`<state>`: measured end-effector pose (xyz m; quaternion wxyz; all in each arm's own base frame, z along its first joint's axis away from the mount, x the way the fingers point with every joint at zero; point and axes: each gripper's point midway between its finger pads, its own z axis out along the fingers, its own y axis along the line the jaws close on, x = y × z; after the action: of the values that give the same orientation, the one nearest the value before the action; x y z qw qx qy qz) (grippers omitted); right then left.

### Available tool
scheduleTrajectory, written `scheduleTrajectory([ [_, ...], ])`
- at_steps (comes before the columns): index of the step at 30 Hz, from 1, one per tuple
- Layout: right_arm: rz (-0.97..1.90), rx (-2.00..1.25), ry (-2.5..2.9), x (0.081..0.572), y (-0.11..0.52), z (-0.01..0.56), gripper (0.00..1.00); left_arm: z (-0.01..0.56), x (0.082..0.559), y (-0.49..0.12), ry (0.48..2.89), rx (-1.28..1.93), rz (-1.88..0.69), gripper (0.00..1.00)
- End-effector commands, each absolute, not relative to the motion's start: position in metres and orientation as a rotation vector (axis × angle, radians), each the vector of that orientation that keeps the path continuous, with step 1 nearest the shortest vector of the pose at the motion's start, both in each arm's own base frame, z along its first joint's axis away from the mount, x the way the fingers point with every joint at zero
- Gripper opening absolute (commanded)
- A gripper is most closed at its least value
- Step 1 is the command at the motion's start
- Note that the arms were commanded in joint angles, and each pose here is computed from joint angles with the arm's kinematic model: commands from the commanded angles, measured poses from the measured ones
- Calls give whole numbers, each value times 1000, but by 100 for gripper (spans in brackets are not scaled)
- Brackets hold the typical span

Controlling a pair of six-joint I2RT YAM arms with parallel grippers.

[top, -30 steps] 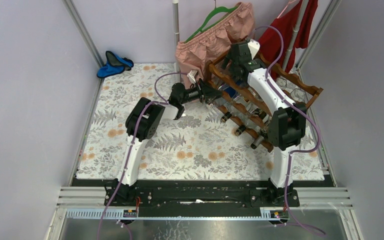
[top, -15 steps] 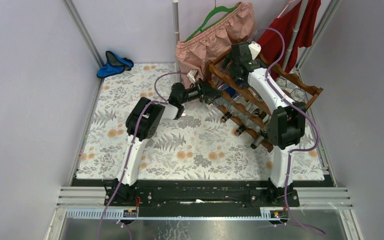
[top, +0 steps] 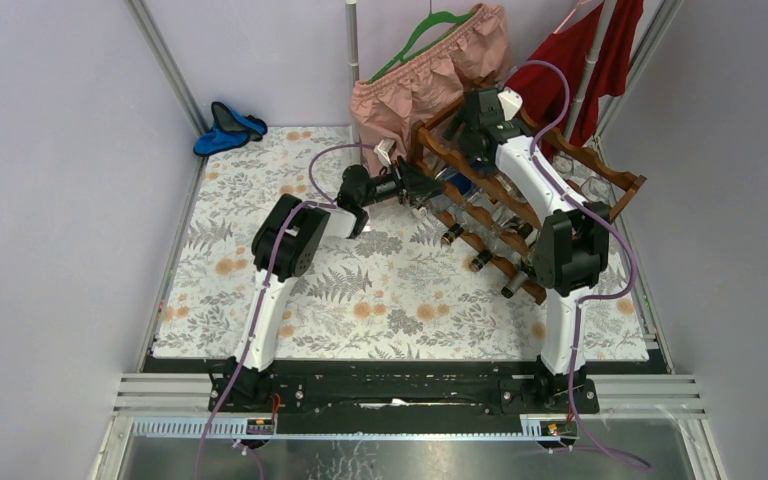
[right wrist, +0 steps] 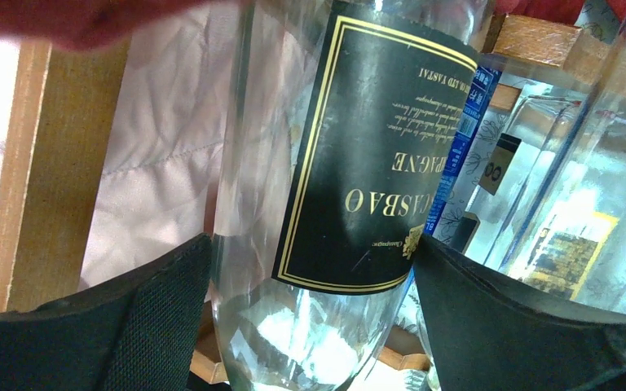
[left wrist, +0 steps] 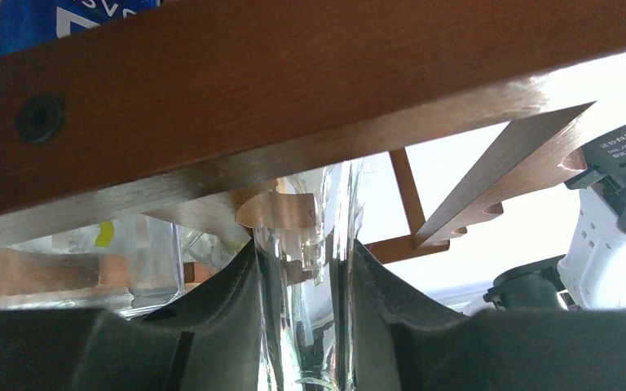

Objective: Put the wine bottle on the wine rack
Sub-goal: Place the wine bottle in the wine rack.

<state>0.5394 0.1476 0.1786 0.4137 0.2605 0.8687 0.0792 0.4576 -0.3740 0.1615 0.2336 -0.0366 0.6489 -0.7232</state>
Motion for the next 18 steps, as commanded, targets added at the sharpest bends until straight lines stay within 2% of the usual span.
scheduleTrajectory([
  [1, 241, 677, 2202, 544, 149, 171, 88, 254, 473, -365, 1336, 81, -1905, 0],
  [14, 327, 590, 2088, 549, 154, 215, 65, 261, 475, -366, 1326, 78, -1911, 0],
  [18, 347, 578, 2057, 549, 154, 226, 62, 262, 474, -365, 1325, 74, -1915, 0],
])
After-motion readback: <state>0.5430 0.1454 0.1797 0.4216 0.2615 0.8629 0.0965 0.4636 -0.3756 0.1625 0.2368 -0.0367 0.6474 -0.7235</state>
